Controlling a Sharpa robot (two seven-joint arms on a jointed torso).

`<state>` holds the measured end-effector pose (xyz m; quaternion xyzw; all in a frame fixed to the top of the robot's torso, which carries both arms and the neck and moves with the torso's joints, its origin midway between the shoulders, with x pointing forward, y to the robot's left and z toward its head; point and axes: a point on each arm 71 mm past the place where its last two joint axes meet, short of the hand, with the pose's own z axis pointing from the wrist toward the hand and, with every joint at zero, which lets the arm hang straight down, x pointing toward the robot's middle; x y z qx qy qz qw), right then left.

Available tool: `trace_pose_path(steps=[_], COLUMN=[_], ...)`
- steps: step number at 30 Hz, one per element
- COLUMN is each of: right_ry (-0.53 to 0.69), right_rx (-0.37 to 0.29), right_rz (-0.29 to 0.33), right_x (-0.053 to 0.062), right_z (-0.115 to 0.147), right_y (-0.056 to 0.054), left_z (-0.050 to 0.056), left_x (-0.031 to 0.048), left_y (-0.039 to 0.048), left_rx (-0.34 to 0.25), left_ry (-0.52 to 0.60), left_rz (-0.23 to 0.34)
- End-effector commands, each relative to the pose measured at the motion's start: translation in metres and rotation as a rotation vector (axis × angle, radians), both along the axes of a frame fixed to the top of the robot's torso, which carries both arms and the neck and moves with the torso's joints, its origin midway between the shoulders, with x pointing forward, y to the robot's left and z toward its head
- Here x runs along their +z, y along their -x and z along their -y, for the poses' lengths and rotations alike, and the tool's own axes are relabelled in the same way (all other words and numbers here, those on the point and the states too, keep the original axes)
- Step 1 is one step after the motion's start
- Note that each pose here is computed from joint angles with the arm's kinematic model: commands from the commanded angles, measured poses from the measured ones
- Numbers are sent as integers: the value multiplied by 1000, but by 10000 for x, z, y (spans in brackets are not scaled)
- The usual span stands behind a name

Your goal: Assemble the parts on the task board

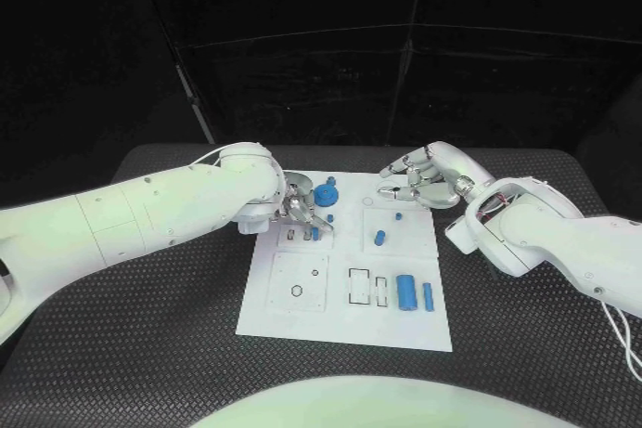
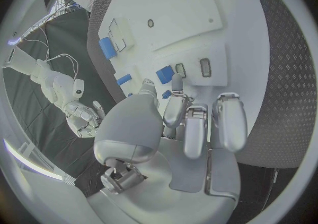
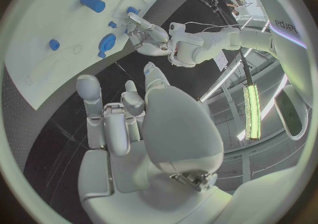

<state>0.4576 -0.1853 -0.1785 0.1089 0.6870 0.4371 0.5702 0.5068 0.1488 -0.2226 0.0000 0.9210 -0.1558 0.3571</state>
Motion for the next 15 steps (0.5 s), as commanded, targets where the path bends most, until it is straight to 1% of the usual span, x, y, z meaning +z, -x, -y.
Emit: trace_pose_path(steps=[1, 15], right_ry=[5, 13], right_rx=[5, -7], right_rz=[1, -10], right_x=[8, -14], right_z=[-11, 7], right_y=[-4, -28], left_z=[14, 36], left_x=[-3, -10], left_y=[12, 23], left_rx=[-17, -26], left_ry=[-20, -22], left_rz=[-17, -23])
